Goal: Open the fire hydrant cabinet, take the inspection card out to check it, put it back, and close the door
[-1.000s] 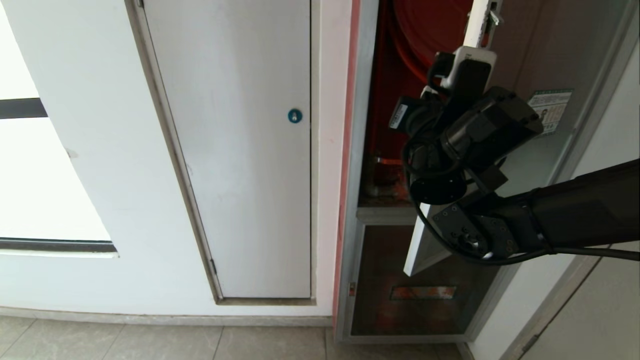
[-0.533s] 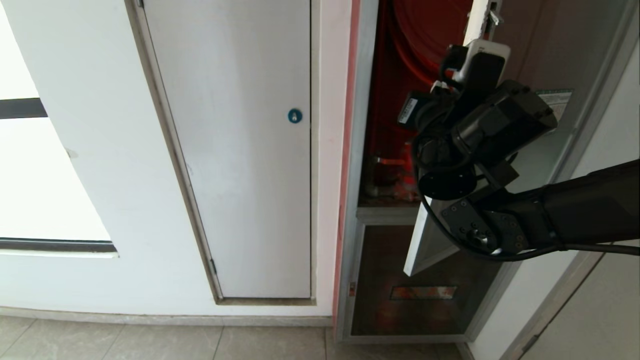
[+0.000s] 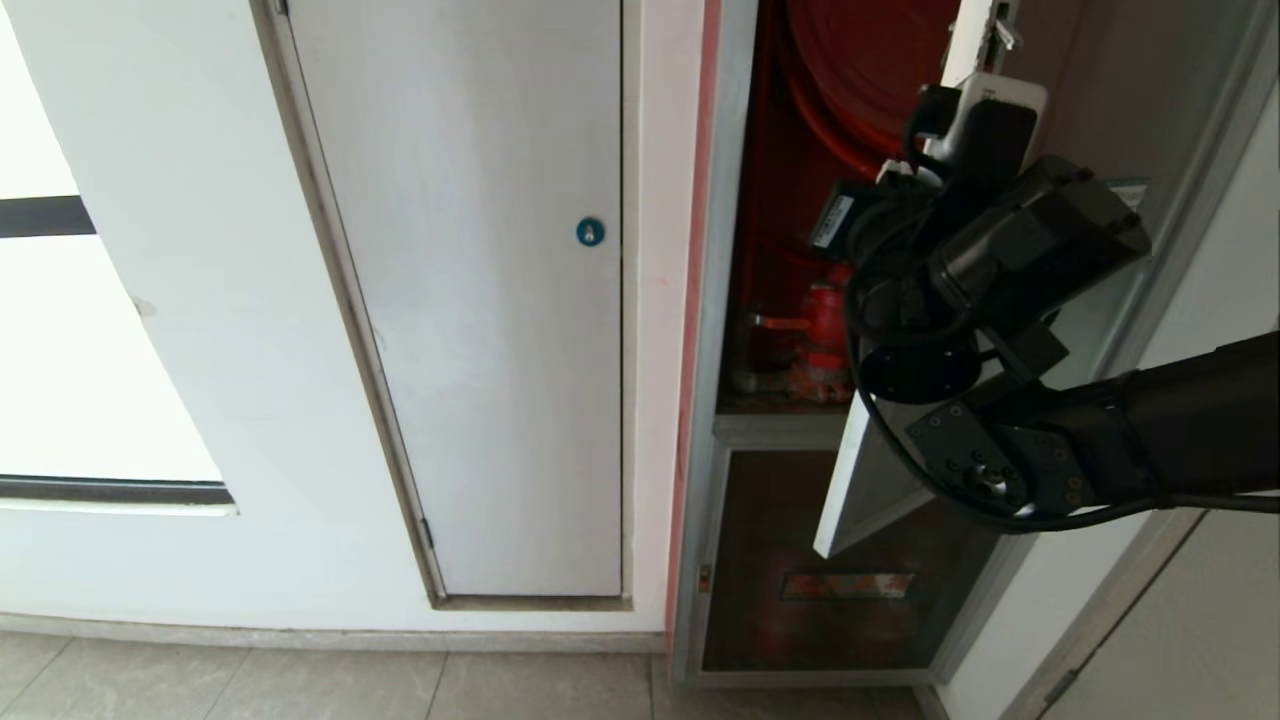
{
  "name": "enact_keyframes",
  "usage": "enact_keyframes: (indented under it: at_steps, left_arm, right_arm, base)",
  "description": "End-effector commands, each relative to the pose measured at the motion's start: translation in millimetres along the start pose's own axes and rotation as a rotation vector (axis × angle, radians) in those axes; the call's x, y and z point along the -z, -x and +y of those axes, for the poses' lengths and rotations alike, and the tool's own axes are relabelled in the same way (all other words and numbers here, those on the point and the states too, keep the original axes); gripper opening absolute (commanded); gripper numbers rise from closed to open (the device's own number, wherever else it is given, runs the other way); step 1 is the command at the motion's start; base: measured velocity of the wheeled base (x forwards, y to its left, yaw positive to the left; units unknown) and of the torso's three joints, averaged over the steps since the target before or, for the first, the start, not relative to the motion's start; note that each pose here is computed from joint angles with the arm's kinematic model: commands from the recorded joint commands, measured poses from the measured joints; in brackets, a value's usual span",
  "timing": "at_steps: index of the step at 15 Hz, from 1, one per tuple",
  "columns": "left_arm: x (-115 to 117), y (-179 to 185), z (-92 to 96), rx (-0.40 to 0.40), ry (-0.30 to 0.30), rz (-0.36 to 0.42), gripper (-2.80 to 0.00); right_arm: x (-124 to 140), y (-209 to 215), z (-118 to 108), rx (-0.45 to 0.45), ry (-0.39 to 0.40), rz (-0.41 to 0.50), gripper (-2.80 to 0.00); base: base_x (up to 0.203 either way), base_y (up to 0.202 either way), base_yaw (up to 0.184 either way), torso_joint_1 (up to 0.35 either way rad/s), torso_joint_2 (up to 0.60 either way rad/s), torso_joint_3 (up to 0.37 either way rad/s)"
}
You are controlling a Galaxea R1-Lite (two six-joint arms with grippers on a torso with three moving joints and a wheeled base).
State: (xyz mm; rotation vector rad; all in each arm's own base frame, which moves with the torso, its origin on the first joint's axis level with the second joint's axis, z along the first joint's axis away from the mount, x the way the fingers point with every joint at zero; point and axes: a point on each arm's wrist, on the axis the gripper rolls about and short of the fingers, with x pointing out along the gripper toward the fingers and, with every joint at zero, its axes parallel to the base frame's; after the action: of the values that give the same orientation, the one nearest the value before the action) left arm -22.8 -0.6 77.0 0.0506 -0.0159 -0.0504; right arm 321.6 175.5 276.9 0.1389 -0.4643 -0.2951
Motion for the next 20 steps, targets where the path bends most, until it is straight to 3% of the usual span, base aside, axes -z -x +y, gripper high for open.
enact_keyframes:
  at_steps: [1,9,20]
  left_arm:
    - [3,-1,-0.1,0.0,0.0,0.012,-2.8]
    - [3,-1,-0.1,0.0,0.0,0.012,-2.8]
    - [3,-1,-0.1,0.0,0.0,0.012,-2.8]
  right_arm:
    - [-7,3,-6,0.009,-0.002,-0.004,-2.8]
    - [-17,25,-31,0.008,0.004,0.004,-2.8]
    - [-55,59,-71,0.0,-0.021,-0.01,-2.8]
  base:
    - [0.0,0.0,0.0,0.0,0.0,0.0]
    - [0.0,0.0,0.0,0.0,0.0,0.0]
    - [0.0,0.0,0.0,0.0,0.0,0.0]
